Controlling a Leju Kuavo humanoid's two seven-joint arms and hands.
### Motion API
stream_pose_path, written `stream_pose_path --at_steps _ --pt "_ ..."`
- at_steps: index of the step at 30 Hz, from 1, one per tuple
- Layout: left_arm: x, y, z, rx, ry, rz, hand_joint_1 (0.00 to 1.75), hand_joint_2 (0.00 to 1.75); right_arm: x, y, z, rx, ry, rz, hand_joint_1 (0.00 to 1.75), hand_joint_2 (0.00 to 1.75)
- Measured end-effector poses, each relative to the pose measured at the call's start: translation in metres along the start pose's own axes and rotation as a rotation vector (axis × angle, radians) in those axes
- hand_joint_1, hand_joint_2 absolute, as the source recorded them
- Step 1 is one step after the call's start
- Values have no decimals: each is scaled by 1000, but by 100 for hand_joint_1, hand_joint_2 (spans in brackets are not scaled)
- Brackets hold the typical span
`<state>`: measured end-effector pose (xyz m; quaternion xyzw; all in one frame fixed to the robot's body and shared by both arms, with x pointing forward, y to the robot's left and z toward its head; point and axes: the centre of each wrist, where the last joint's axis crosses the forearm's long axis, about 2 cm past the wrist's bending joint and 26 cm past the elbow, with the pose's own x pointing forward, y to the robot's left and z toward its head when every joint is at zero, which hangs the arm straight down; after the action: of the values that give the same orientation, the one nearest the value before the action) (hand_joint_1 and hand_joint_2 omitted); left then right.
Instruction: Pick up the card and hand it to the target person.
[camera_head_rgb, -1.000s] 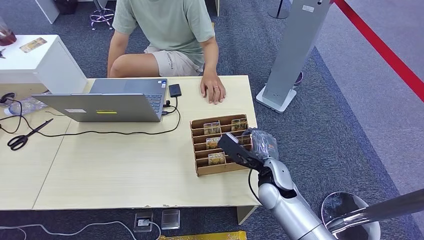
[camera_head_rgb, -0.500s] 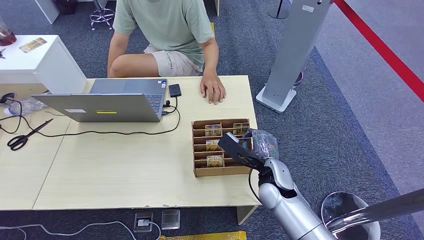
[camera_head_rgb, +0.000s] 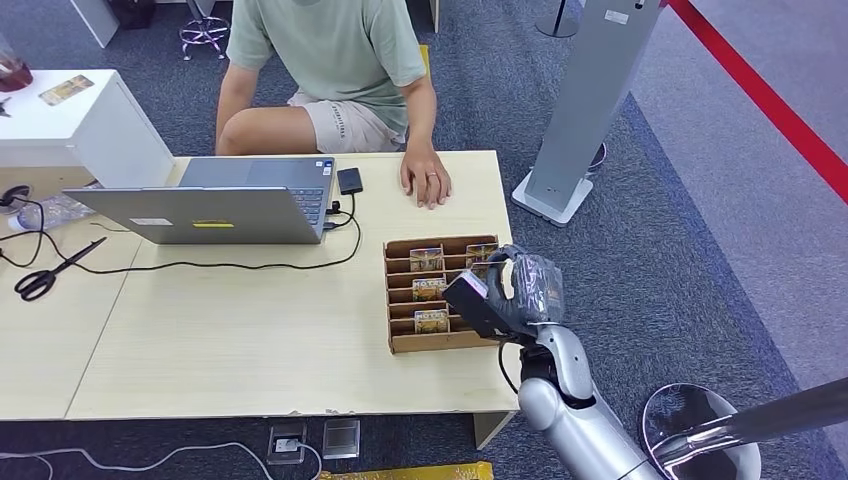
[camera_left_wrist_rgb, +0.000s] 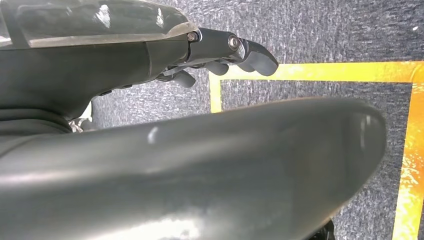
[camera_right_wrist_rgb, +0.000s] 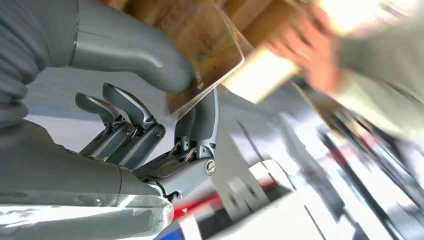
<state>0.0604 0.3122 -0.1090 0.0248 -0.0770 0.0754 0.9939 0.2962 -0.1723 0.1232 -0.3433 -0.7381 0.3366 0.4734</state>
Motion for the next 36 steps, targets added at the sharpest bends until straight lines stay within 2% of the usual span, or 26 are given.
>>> stream_pose_path --at_steps 3,7,9,12,16,26,30,35,36 --pt "0 0 0 1 1 7 0 0 4 -6 3 -119 -112 -28 175 175" --pt "0 0 0 5 3 20 0 0 11 -12 6 -190 -225 -54 175 175" --pt "0 0 0 7 2 20 0 0 14 -14 5 -202 -211 -78 175 175" --pt "0 0 0 7 -1 17 0 0 15 -18 -4 -164 -108 -129 175 175" --pt "1 0 0 1 -2 3 0 0 17 -26 -32 -96 -28 -161 175 175" --pt "4 -1 0 2 1 4 0 0 34 -51 -128 -56 -39 -140 175 175" --pt "4 -1 0 9 11 11 0 0 39 -46 -144 -24 -40 -114 175 175" --pt "4 -1 0 10 14 12 0 0 43 -35 -149 8 -26 -91 175 175" --pt "4 -1 0 9 14 12 0 0 43 -32 -149 14 -22 -86 131 175"
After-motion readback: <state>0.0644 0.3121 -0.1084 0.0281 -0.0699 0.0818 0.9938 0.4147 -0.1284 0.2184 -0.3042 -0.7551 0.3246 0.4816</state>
